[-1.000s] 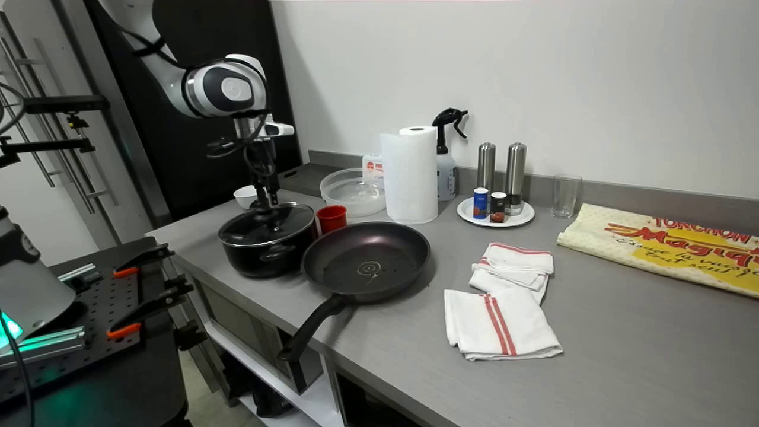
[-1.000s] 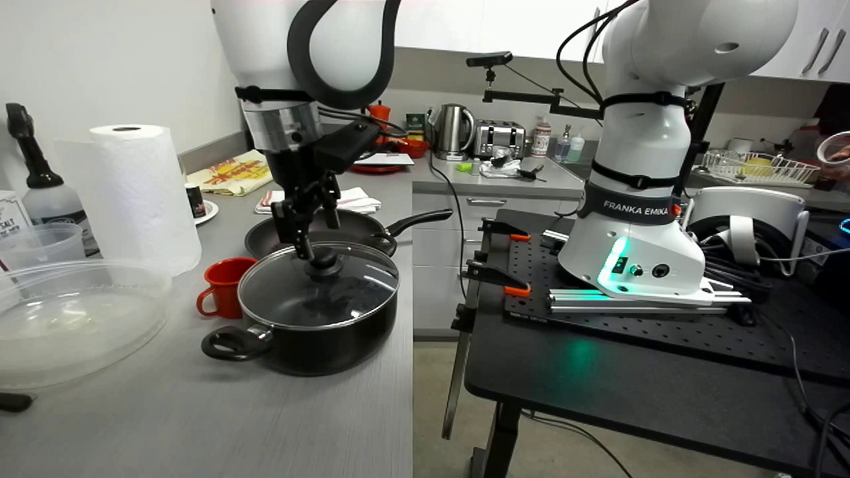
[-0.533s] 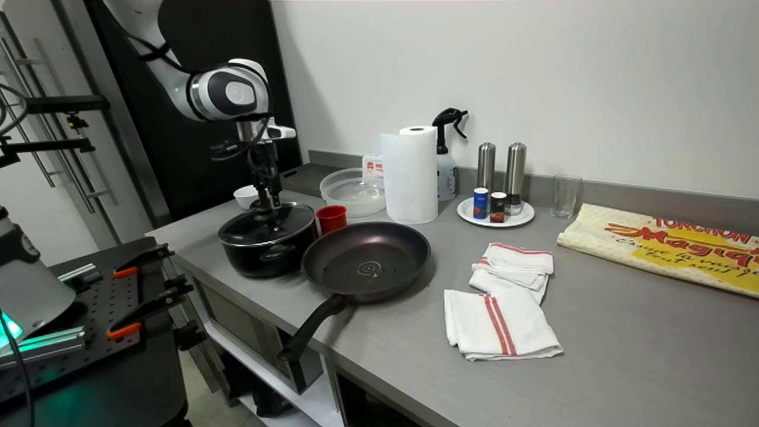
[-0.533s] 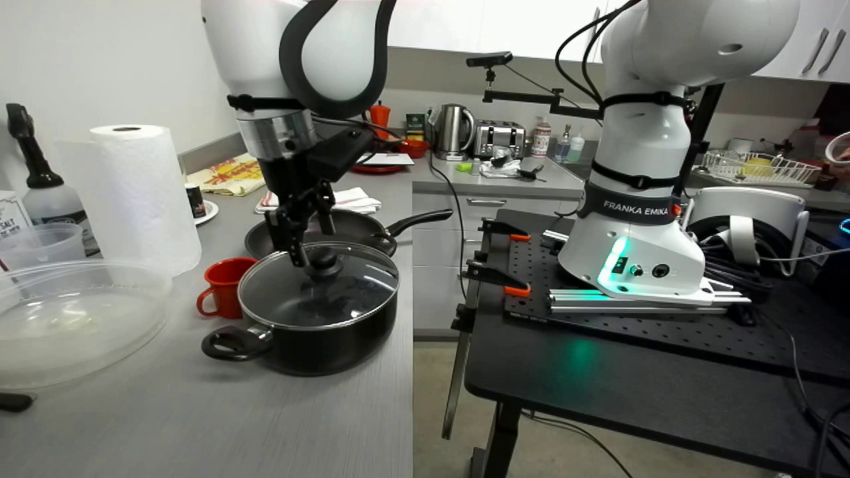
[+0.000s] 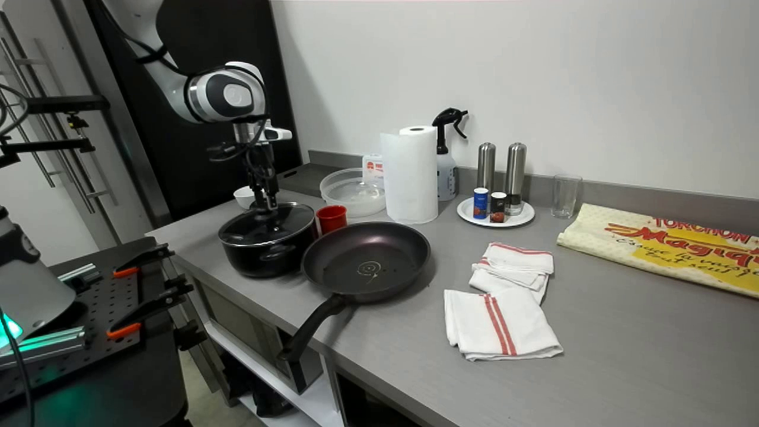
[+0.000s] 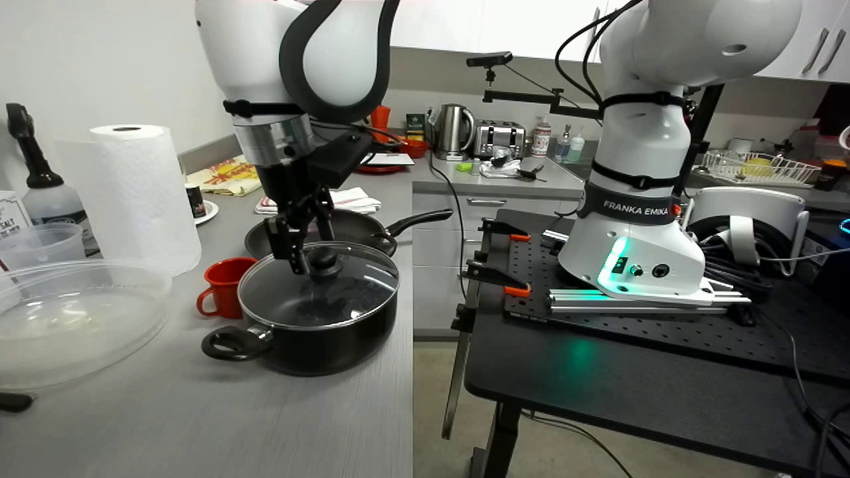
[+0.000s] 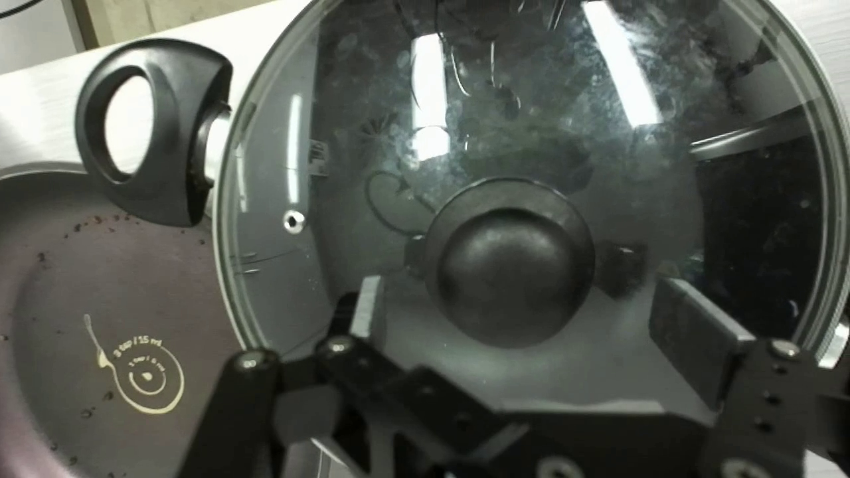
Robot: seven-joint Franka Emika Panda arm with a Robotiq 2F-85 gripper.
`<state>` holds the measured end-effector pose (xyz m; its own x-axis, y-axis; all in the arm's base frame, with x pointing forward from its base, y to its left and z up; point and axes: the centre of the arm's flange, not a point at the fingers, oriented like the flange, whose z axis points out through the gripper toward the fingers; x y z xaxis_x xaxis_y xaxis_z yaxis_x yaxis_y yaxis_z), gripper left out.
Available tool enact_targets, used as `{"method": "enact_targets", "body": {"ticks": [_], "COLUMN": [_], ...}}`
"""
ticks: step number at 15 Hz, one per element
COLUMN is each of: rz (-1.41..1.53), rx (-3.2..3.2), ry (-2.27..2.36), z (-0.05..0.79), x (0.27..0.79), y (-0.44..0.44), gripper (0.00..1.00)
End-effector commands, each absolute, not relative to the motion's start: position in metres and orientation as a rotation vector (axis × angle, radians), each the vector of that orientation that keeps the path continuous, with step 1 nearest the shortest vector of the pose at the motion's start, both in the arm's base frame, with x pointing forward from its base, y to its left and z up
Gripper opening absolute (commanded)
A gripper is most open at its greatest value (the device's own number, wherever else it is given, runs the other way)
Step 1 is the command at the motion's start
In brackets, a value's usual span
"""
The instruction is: Remove the lid from the table and put it on the table
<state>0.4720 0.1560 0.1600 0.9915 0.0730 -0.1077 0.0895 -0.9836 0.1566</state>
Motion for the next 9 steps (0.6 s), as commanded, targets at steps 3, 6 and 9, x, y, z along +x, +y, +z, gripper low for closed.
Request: {"method": "enact_targets", "body": {"ticks": [3,6,9], "rz": [-0.121,-0.12,-0.116], "rx": [2.993,2.996,2.999], "ry": [0.142,0.14,0.141], "z": [0.1584,0.1575,0.1579], "x": [0.4635,0.4634,0.4632], "y": [0.1565,0.1559,0.1557], "gripper": [1.0,0.85,0.6]}}
